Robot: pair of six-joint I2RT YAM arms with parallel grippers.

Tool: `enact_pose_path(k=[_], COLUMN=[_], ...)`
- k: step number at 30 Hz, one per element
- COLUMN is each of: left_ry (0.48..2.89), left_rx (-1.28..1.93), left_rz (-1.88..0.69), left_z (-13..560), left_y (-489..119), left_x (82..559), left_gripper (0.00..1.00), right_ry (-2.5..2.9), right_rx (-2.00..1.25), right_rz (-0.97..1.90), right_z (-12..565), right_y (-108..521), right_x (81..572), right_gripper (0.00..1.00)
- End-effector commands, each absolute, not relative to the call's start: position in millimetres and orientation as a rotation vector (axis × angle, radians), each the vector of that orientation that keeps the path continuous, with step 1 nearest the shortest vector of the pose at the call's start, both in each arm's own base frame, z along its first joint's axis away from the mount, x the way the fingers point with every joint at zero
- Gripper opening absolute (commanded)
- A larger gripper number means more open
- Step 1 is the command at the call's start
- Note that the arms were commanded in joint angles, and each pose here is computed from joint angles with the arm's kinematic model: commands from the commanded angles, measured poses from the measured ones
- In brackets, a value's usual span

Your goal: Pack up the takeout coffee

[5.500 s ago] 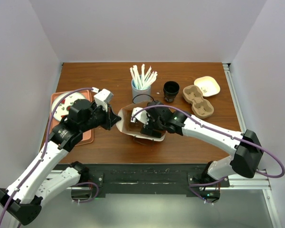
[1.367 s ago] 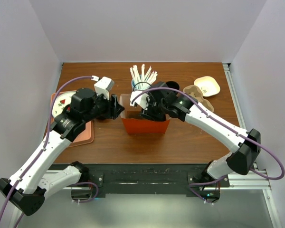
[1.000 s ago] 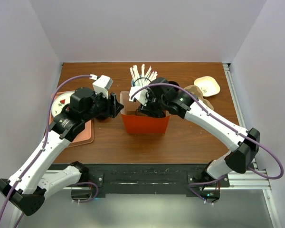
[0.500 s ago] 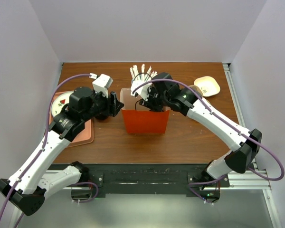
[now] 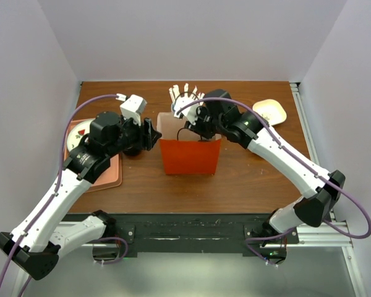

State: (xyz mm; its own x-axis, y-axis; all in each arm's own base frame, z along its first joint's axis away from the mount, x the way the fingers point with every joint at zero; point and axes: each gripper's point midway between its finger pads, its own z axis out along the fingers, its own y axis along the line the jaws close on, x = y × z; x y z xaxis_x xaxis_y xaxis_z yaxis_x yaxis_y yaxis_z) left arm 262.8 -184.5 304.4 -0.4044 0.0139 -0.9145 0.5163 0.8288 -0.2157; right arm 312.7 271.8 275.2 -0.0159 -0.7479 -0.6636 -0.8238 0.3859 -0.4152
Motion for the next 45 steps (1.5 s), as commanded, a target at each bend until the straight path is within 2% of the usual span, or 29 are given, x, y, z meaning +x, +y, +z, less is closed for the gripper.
enact_pose_path(k=[1,10,27,34,38,45], left_ry=[1.805,1.783,1.78,1.822,1.886,2.203], left_rx=[0.397,0.332,0.357,0.429,0.445,0.496], left_rz=[-0.539,-0.462,-0.532,-0.607,-0.616,-0.831], left_z=[343.2,355.9,362.6,359.1,364.6,341.7], left_y=[-180.8,-165.6,-175.7,-182.7,-178.2,-180.9], left_x=[271.6,276.8,271.5,251.5,236.9,166.3], left_gripper=[0.58,0.63,0.65,0.66,0.68,0.68], right_ry=[1.658,1.578,1.602,1.606,1.664,1.765], right_rx=[-1.209,-1.033,-1.01,-0.951,-0.86,-0.684], right_rz=[0.132,0.212,0.286,0.335,0.363,0.433], right_z=[333.5,377.8,366.7,373.8,374.9,393.0], right_y=[264.9,255.6,257.2,254.6,253.4,242.0], right_x=[316.0,306.9,296.1,288.5,291.6,281.4], right_gripper=[0.36,0.37,0.34,0.35,0.39,0.45])
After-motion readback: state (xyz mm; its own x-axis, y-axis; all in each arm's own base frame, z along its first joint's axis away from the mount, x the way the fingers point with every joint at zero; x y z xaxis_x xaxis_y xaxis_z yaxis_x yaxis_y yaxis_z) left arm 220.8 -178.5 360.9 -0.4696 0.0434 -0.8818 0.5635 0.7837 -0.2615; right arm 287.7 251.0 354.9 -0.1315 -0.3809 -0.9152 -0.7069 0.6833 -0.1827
